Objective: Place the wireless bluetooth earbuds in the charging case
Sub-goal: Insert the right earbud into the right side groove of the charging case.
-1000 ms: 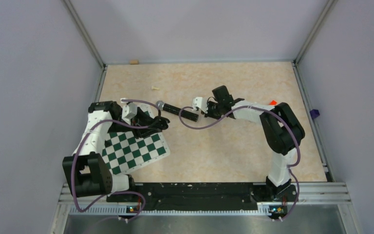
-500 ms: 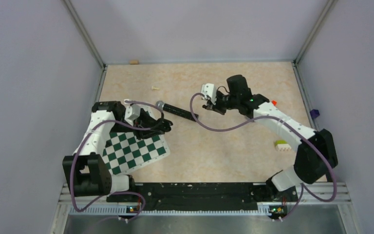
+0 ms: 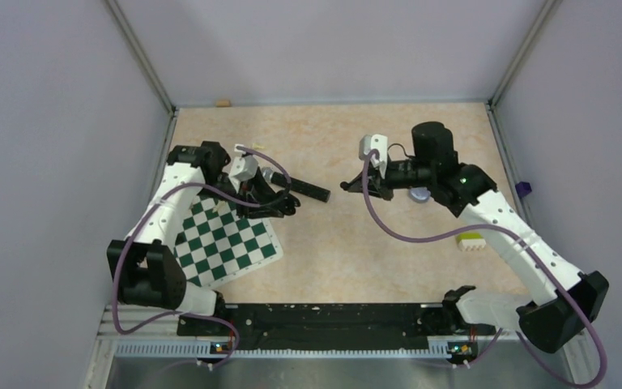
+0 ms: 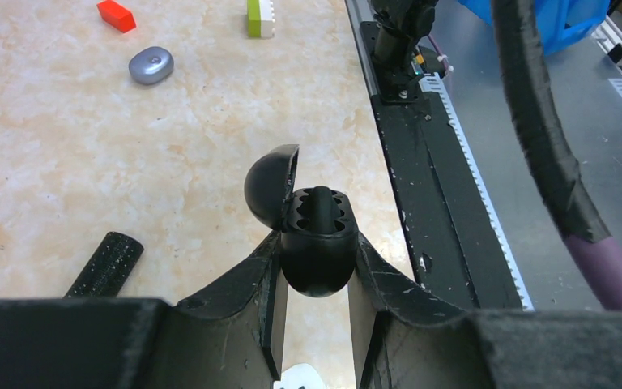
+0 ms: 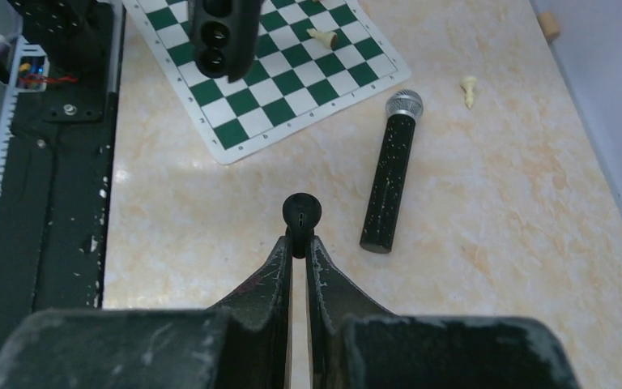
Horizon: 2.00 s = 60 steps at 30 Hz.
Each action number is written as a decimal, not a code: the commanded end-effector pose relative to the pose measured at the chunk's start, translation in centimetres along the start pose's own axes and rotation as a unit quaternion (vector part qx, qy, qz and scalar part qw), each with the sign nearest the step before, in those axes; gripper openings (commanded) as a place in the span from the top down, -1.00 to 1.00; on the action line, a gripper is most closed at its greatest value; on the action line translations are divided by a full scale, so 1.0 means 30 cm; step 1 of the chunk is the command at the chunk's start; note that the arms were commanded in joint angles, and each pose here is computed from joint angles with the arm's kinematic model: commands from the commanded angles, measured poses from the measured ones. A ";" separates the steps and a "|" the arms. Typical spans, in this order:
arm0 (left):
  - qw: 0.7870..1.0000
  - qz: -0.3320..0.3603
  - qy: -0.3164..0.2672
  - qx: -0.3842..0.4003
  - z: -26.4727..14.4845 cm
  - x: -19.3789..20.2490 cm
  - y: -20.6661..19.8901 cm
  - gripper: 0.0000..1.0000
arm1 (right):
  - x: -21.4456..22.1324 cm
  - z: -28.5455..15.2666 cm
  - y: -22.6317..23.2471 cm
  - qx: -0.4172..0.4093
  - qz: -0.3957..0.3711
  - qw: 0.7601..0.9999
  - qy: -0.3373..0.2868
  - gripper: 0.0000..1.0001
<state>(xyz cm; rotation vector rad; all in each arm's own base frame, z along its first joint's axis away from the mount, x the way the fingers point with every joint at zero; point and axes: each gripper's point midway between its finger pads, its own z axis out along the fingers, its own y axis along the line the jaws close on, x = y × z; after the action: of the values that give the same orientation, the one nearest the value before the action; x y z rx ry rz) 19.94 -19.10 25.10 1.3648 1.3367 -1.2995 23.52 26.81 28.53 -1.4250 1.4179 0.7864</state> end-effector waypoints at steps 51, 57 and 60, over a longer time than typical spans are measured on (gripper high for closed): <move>0.999 -0.007 0.032 -0.025 0.228 -0.022 0.047 1.00 | 0.024 0.176 0.182 -0.034 0.047 0.997 0.049 1.00; 0.999 -0.004 0.030 -0.024 0.227 -0.026 0.043 1.00 | 0.033 0.186 0.176 -0.026 0.044 0.997 0.057 1.00; 0.999 -0.005 0.030 -0.024 0.226 -0.026 0.042 1.00 | 0.036 0.188 0.170 -0.020 0.041 0.997 0.059 1.00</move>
<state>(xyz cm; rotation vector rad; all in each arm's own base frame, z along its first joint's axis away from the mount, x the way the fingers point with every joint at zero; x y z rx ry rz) 20.89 -25.99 23.12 1.3644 1.4903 -1.2455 19.21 31.59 24.35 -1.4824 1.5927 0.8226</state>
